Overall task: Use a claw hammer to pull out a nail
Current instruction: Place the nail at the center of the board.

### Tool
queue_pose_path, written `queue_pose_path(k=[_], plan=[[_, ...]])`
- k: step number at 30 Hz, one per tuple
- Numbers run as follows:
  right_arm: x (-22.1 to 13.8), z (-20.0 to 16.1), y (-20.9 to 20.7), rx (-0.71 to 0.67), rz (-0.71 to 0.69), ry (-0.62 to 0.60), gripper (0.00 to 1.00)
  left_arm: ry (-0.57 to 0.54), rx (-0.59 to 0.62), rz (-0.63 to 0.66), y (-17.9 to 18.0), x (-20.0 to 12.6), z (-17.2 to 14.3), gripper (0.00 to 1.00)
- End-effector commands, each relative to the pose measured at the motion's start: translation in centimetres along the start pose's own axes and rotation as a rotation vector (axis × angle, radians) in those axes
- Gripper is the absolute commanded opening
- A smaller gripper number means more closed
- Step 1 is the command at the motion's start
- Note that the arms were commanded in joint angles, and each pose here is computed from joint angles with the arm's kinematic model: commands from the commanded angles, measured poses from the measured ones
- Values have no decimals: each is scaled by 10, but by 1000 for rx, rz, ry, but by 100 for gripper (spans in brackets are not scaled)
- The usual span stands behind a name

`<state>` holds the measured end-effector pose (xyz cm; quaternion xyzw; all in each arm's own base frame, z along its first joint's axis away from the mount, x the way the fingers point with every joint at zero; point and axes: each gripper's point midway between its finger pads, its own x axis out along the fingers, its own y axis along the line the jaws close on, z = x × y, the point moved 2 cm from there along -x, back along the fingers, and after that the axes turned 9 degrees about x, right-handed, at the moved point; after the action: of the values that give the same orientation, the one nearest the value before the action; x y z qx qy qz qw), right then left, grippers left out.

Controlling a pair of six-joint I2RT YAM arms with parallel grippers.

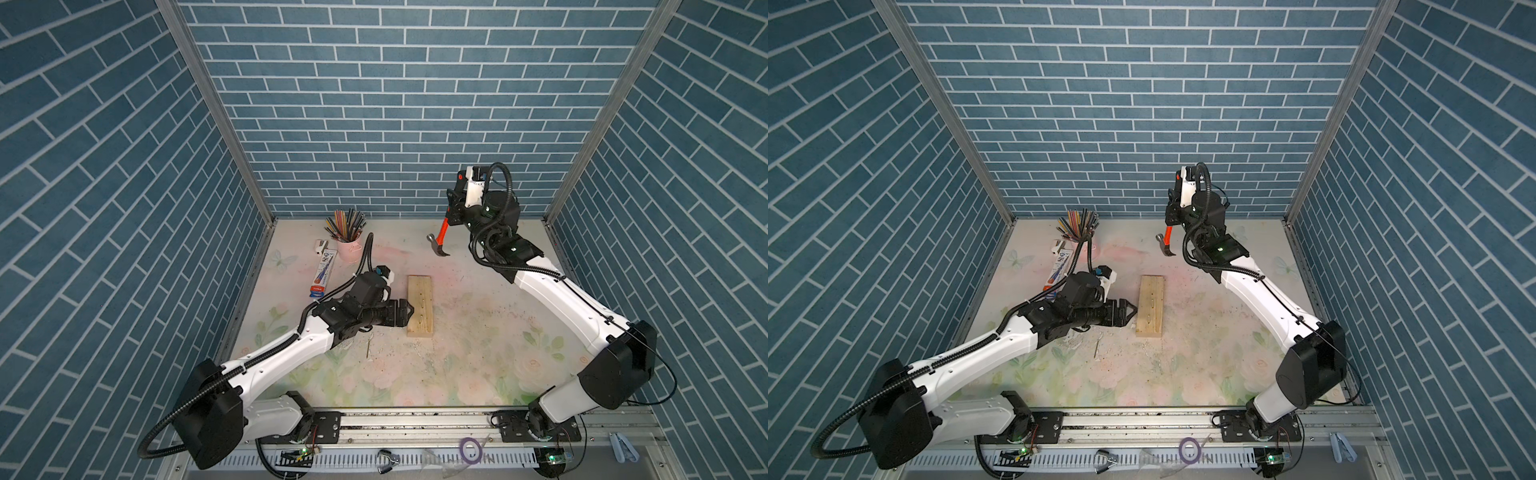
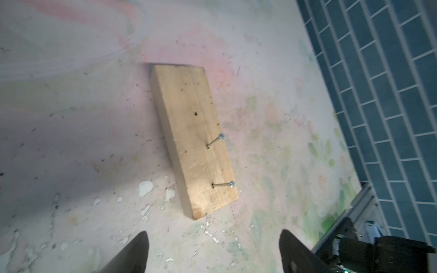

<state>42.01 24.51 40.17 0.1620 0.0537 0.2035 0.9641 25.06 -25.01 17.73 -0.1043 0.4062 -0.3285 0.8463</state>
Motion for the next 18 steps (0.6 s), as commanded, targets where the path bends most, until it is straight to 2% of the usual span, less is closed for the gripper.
queue_pose_path(k=[1,4,10,18], plan=[[-8,34,0,77,14,-199,0,-102,-29,-236,-18,1,16,87],[-8,23,-9,94,0,-231,0,-110,-65,-311,-14,8,10,87],[-10,1,-9,140,44,-249,0,4,-65,-253,7,36,-14,87],[-19,-29,-8,151,-5,-317,0,85,-125,-196,29,68,-35,86]])
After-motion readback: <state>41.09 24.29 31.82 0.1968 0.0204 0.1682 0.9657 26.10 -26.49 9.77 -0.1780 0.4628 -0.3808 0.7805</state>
